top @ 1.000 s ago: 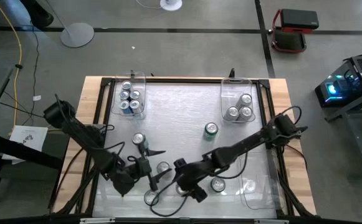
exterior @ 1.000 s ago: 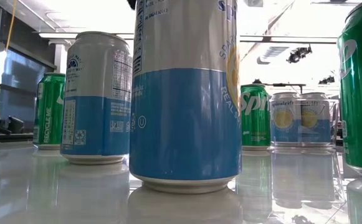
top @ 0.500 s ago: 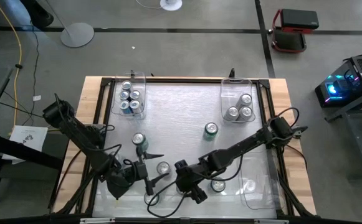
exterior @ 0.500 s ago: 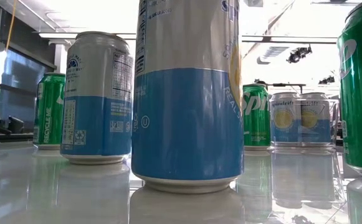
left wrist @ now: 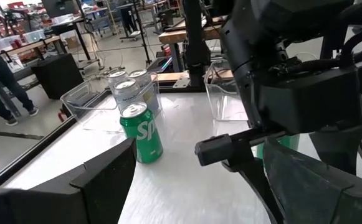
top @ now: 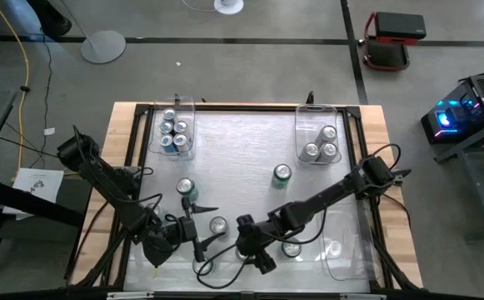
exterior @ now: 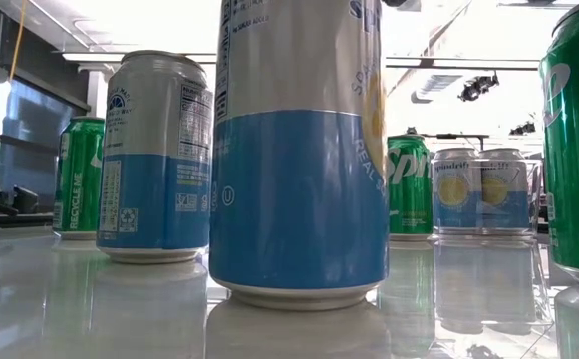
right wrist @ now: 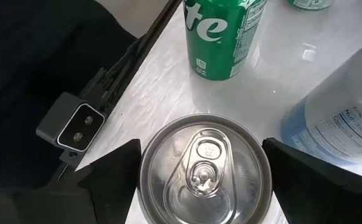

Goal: Sort soda cans
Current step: Put the blue-white soda can into the top right transparent bin

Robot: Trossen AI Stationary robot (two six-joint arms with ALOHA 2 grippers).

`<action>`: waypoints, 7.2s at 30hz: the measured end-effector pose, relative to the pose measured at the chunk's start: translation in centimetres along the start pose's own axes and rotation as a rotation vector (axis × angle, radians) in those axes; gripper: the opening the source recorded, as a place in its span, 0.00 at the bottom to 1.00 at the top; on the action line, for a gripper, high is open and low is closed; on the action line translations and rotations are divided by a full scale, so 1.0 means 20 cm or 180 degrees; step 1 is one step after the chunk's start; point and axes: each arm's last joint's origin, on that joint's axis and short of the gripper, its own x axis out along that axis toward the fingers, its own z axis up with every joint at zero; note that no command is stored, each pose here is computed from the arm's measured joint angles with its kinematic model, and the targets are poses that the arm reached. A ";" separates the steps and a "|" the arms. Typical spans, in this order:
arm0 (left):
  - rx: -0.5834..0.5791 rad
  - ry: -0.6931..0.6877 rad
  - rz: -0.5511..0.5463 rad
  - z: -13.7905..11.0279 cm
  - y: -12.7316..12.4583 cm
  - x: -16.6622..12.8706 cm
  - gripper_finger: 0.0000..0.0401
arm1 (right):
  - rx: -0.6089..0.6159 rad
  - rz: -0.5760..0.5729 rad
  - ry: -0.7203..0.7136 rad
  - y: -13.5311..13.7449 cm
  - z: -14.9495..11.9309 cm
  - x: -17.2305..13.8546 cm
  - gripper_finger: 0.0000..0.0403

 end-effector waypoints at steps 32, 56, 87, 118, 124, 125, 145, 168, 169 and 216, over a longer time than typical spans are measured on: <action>0.0019 0.0036 -0.0044 -0.02 -0.01 -0.02 0.81 | 0.1795 -0.2997 -0.0175 -0.25 -0.13 -1.16 0.70; 0.0017 0.0036 -0.0040 -0.02 -0.01 -0.02 0.81 | 0.2989 -0.3123 -0.0597 -0.77 -0.80 -1.60 0.70; -0.0067 0.0040 -0.0019 -0.01 0.00 -0.01 0.81 | 0.3687 -0.2574 -0.0435 -0.87 -1.23 -1.34 0.70; -0.0071 0.0039 -0.0019 -0.01 0.00 -0.01 0.81 | 0.3589 -0.2706 -0.0546 -0.84 -1.00 -1.58 0.76; 0.0017 -0.0056 0.0100 -0.02 -0.03 -0.08 0.81 | 0.2924 -0.2650 -0.0842 -0.70 -0.78 -1.53 0.76; 0.0067 -0.0089 0.0138 -0.02 -0.04 -0.11 0.81 | 0.2806 -0.2637 -0.0919 -0.67 -0.74 -1.50 0.76; -0.0219 -0.0155 -0.0354 0.07 0.03 -0.41 0.81 | 0.0470 -0.0977 -0.2042 -0.23 -0.21 -0.31 0.76; -0.0212 0.1525 -0.0979 -0.11 0.16 0.00 0.81 | 0.0624 -0.1656 -0.1001 -0.10 0.00 0.06 0.76; -0.0224 0.1566 -0.1003 -0.11 0.16 0.00 0.81 | 0.0608 -0.1664 -0.0966 -0.10 0.00 0.07 0.76; -0.0039 0.1759 -0.0383 -0.25 0.15 0.08 0.81 | 0.0490 -0.1742 -0.0600 -0.17 -0.01 -0.08 0.76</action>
